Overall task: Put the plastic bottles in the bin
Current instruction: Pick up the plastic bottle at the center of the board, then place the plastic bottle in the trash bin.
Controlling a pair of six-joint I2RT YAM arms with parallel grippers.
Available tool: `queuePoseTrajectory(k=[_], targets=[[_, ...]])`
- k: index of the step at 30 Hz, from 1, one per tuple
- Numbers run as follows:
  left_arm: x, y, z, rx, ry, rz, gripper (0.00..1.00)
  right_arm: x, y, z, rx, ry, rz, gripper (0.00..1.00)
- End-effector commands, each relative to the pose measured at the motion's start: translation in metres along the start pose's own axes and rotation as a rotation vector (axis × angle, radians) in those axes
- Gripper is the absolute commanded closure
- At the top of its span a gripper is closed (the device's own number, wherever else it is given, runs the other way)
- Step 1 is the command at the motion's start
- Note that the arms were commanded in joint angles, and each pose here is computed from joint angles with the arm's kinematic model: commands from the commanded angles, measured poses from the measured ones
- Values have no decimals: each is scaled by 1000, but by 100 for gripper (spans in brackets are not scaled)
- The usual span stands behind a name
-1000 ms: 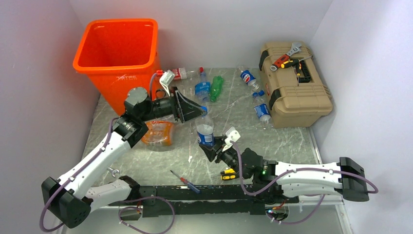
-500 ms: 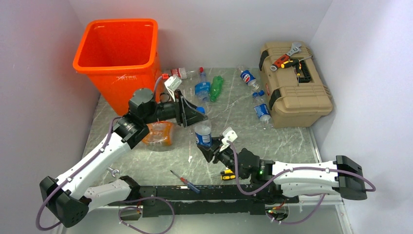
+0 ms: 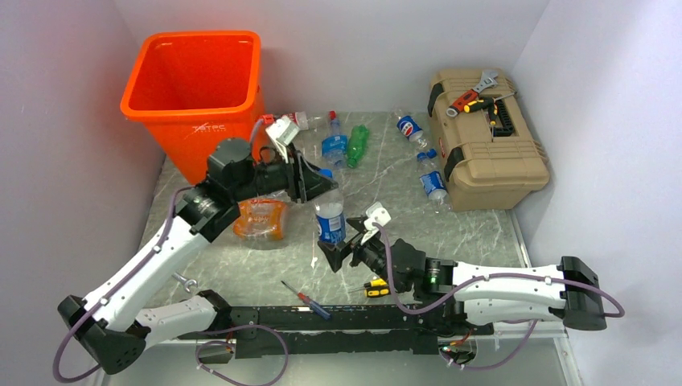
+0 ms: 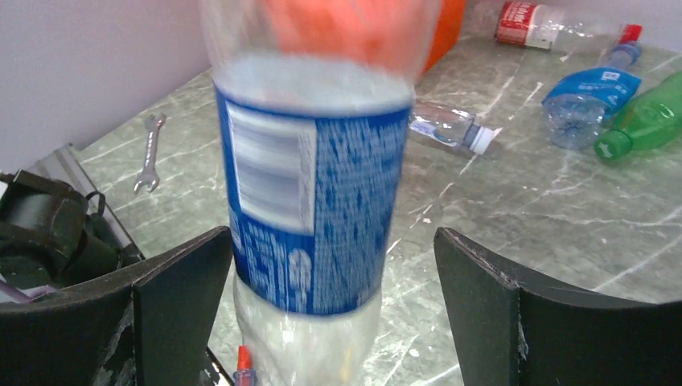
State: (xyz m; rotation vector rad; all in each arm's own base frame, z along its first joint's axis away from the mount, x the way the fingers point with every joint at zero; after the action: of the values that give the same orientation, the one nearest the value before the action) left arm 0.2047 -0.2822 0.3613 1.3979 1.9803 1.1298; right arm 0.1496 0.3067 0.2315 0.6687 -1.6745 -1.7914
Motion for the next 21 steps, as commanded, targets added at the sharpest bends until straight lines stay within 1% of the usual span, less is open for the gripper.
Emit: queuePoseTrajectory(k=[1, 4, 5, 10, 13, 14, 15, 16, 18, 19, 20, 21], targets=[[28, 67, -23, -215, 103, -146, 100, 5, 22, -21, -47, -137, 3, 0], [50, 113, -22, -343, 258, -239, 100, 14, 24, -42, -82, -255, 19, 0], [64, 135, -21, -395, 346, -294, 100, 17, 22, -46, -85, -268, 28, 0], [119, 216, 0, -584, 757, -507, 100, 24, 11, -45, -60, -223, 67, 0], [141, 263, 20, -709, 1031, -610, 100, 27, -2, -49, -62, -239, 96, 0], [152, 280, 30, -728, 1133, -648, 100, 28, -6, -49, -66, -236, 103, 0], [163, 294, 40, -715, 1205, -687, 100, 29, -10, -48, -68, -227, 110, 0], [175, 308, 47, -685, 1231, -735, 100, 31, -12, -48, -73, -219, 112, 0], [196, 330, 52, -615, 1203, -852, 100, 34, -16, -47, -85, -202, 116, 0], [206, 342, 50, -606, 1192, -941, 100, 35, -17, -47, -90, -194, 114, 0], [212, 349, 55, -616, 1212, -983, 100, 37, -19, -47, -95, -185, 113, 0], [217, 354, 64, -627, 1255, -1000, 100, 39, -20, -47, -99, -178, 114, 0]])
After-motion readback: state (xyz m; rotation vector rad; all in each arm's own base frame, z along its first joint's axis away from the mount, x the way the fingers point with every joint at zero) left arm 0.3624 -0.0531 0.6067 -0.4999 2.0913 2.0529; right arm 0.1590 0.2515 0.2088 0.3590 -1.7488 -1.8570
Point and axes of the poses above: each gripper's point midway between its finger pads, its own x axis back along the fingers, its own z axis along the line the jaws close on, y = z × x, the point moved 1 cm from there along x, back along the fingers, and after that the axes turned 5 degrees about x, right-handed, at the moved point
